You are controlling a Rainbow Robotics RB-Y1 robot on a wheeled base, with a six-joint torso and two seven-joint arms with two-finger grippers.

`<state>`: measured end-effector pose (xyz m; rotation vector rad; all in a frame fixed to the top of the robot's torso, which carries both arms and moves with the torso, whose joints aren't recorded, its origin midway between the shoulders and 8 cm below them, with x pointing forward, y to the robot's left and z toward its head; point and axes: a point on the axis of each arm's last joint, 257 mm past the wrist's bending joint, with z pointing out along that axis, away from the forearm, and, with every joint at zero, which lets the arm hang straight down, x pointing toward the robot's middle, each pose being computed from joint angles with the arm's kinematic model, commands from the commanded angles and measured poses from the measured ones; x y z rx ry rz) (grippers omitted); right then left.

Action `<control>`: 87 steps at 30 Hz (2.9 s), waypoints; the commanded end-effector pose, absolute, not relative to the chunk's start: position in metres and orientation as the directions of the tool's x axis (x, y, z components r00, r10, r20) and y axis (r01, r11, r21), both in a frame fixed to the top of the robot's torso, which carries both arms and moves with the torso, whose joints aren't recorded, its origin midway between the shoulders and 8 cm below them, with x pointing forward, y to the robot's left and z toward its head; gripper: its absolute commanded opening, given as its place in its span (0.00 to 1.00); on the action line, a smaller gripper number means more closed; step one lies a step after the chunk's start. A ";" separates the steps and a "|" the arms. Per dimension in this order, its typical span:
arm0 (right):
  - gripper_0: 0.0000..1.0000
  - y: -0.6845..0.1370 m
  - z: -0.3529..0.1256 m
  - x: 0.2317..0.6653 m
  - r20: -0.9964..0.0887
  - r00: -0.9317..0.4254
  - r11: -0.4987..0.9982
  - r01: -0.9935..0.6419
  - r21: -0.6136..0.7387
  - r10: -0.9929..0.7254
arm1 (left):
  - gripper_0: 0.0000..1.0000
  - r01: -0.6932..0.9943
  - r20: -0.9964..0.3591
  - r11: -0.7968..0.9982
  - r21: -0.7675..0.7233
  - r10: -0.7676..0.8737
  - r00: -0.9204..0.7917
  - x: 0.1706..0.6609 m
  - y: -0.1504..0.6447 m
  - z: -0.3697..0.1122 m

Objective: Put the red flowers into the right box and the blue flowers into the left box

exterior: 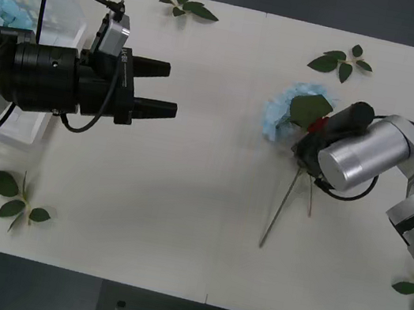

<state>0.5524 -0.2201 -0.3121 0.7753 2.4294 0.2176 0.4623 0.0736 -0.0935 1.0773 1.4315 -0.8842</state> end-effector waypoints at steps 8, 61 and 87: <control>0.38 -0.199 -0.277 0.575 -0.526 -0.671 0.852 0.397 0.342 0.523 | 0.89 0.950 -0.993 0.310 0.015 0.117 -0.022 0.461 0.067 -0.086; 0.87 -0.222 -0.240 0.588 -0.580 -0.626 0.853 0.381 0.356 0.521 | 0.89 0.950 -0.993 0.312 0.004 0.117 -0.034 0.460 0.069 -0.091; 0.87 -0.207 -0.262 0.589 -0.569 -0.647 0.861 0.361 0.359 0.508 | 0.89 0.947 -0.991 0.321 0.002 0.125 -0.040 0.461 0.071 -0.096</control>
